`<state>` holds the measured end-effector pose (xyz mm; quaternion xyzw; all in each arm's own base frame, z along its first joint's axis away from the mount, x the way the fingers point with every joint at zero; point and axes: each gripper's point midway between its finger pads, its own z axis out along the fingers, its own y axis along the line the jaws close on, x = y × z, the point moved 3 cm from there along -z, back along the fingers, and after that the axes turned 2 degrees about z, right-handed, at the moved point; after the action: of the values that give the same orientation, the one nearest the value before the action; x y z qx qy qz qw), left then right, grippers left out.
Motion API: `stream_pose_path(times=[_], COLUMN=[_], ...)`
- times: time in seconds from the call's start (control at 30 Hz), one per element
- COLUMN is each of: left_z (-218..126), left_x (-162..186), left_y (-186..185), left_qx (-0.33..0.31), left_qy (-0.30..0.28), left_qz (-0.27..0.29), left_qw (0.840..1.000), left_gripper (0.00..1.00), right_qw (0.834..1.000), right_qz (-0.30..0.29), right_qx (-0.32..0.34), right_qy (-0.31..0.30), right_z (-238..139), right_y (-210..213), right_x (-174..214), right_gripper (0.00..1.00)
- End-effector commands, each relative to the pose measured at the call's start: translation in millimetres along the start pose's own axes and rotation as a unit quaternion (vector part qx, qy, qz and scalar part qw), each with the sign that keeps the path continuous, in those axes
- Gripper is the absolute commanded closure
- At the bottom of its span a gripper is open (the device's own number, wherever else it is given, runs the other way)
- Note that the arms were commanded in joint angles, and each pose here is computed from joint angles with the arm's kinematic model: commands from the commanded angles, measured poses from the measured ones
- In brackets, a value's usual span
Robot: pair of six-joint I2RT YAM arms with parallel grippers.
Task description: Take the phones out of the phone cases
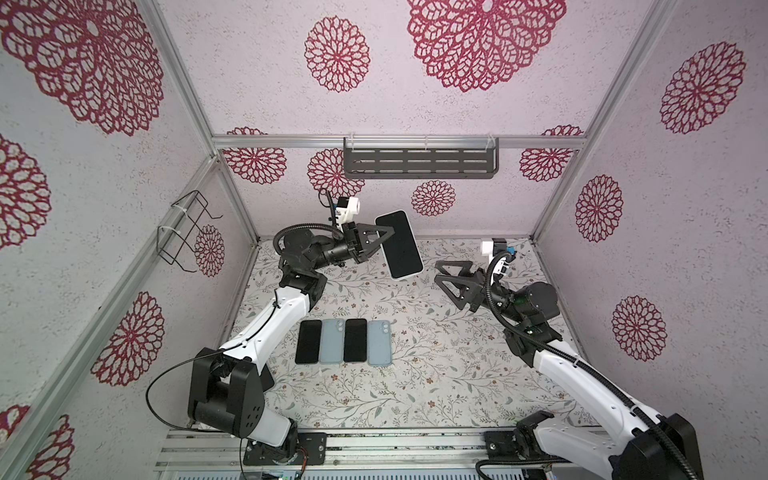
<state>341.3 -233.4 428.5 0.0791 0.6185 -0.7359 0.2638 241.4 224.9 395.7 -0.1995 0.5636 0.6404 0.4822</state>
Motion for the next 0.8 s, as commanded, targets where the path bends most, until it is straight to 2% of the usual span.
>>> stream_pose_path(times=[0.0, 0.43, 0.77], left_z=[1.5, 4.8, 4.0], left_x=[1.5, -1.9, -3.4], left_y=[-28.2, -24.4, -22.0], left_qx=[0.03, 0.012, 0.005], left_qy=[0.022, 0.01, 0.002], left_qz=[0.065, 0.064, 0.06], left_qw=[0.997, 0.998, 0.998], left_gripper=[1.0, 1.0, 1.0], right_qw=[0.999, 0.994, 0.993], right_qz=[-0.004, 0.004, 0.011], right_qx=[-0.047, -0.109, -0.117], right_qy=[0.011, 0.002, -0.005], right_z=[6.6, 20.9, 26.5], right_y=[17.4, 31.9, 29.0], right_x=[-3.8, -4.4, -8.3], right_gripper=[0.19, 0.36, 0.59])
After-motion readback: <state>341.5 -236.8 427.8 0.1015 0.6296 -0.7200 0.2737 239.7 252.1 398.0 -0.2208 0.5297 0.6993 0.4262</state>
